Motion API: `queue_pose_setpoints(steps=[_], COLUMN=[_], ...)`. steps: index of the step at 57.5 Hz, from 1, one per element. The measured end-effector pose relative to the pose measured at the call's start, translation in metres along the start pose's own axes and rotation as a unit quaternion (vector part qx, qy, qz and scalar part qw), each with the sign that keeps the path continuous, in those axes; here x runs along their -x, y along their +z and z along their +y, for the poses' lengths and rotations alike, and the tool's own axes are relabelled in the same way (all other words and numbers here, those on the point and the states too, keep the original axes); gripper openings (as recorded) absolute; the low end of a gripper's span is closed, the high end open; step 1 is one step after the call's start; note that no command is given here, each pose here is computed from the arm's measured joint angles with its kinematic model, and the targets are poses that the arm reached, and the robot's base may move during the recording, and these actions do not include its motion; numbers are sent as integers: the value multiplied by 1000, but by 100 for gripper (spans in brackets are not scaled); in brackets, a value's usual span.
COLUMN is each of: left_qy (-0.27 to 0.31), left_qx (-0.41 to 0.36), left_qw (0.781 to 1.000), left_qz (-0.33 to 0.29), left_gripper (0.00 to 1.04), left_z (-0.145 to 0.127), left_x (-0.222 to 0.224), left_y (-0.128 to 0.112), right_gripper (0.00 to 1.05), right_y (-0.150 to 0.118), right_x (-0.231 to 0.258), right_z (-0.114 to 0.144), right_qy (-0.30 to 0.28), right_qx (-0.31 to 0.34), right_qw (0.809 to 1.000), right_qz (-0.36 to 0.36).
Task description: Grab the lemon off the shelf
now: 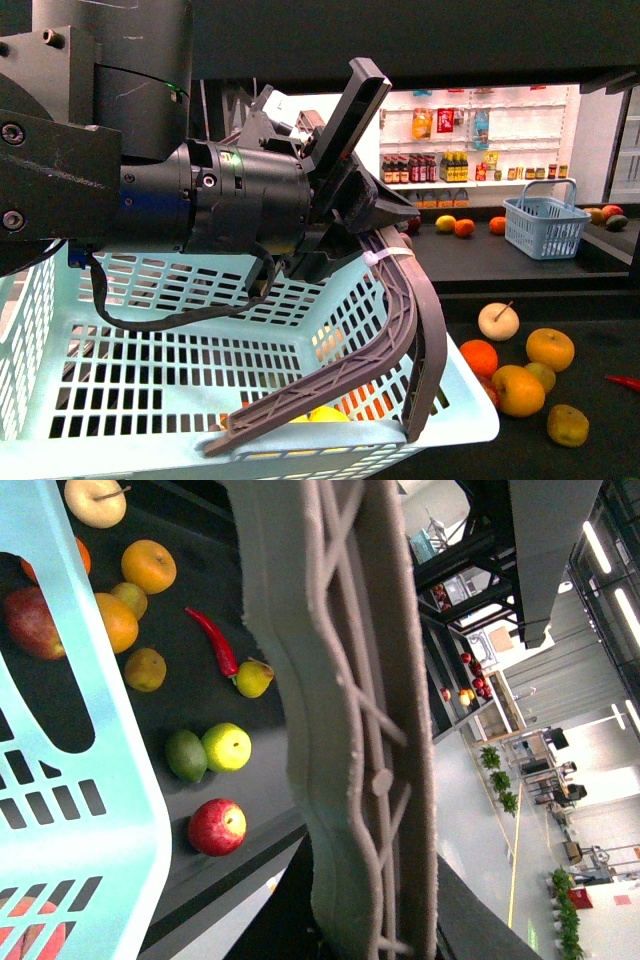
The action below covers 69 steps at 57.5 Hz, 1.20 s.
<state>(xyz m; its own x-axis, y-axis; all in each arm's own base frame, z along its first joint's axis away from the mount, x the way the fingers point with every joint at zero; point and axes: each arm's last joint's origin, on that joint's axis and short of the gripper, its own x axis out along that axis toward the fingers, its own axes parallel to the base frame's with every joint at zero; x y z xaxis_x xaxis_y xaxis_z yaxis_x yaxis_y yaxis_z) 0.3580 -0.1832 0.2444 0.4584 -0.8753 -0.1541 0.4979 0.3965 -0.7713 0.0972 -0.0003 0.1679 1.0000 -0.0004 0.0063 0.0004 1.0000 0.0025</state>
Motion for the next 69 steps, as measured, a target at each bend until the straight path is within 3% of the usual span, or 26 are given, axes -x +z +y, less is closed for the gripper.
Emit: queue_pose_setpoints(steps=[26, 32, 42, 53, 60, 69], left_qy=[0, -7, 3, 40, 38, 29], left_qx=[0, -5, 13, 80, 124, 143], left_qw=[1000, 1000, 983, 931, 868, 834], left_qz=[0, -29, -183, -354, -480, -532], left_gripper=[10, 10, 10, 10, 10, 10], left_z=[0, -2, 9, 48, 79, 101], left_x=[0, 0, 20, 68, 119, 161], left_y=[0, 4, 36, 75, 100, 114], right_gripper=[104, 102, 102, 102, 102, 102], right_y=[0, 0, 0, 0, 0, 0], right_x=[0, 0, 0, 0, 0, 0], right_z=[0, 0, 0, 0, 0, 0], right_qy=[0, 0, 0, 0, 0, 0], right_qx=[0, 0, 0, 0, 0, 0], right_qw=[1000, 1000, 1000, 1000, 1000, 1000], right_qz=[0, 0, 0, 0, 0, 0])
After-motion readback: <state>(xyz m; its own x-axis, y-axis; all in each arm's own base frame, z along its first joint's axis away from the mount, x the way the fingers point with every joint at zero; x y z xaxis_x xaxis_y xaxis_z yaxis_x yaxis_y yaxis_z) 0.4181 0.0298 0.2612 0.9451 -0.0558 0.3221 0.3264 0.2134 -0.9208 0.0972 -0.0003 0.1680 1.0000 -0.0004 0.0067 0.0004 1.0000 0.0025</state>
